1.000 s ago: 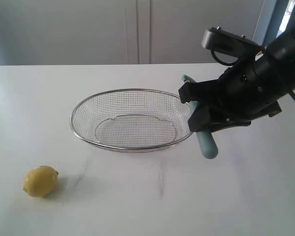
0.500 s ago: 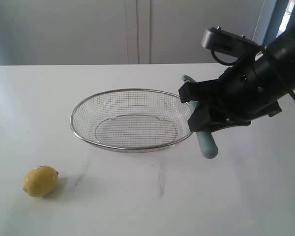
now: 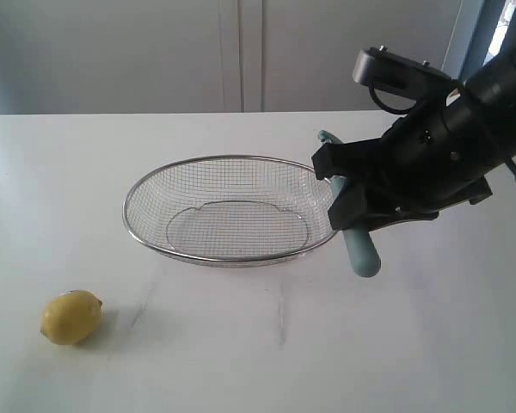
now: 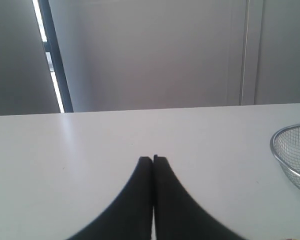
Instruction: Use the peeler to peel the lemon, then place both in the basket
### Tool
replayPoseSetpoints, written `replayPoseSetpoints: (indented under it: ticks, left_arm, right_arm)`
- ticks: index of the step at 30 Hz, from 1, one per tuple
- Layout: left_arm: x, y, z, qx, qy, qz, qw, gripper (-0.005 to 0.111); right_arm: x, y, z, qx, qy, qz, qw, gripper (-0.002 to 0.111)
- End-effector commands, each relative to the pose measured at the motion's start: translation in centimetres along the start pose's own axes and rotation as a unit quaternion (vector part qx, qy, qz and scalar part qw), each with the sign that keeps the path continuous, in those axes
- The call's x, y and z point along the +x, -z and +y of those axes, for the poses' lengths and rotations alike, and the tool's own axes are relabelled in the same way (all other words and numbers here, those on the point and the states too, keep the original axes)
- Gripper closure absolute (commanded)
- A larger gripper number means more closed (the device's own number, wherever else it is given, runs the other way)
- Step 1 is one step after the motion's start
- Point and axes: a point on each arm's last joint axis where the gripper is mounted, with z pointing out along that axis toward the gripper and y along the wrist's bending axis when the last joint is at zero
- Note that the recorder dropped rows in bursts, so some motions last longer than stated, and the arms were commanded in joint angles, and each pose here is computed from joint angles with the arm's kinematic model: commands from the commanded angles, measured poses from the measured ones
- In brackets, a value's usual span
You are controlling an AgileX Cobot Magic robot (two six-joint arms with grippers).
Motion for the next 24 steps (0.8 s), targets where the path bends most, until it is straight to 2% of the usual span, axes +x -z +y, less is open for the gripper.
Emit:
replayPoseSetpoints:
  ticks: [1, 10, 24]
  left_arm:
    - [-1.0, 0.3, -0.1, 0.006, -0.016, 0.018, 1.0, 0.107]
    - [-4.3, 1.1, -0.1, 0.011, -0.036, 0.003, 0.999, 0.107]
    - [-4.4, 1.1, -0.1, 0.01, -0.022, -0.002, 1.0, 0.107]
  right_arm:
    - [-0.3, 0.3, 0.0, 0.0, 0.006, -0.011, 1.0, 0.108]
    - [-0.3, 0.3, 0.0, 0.0, 0.006, -0.011, 1.0, 0.108]
    - [-0.3, 0.3, 0.0, 0.002, 0.007, -0.012, 1.0, 0.108]
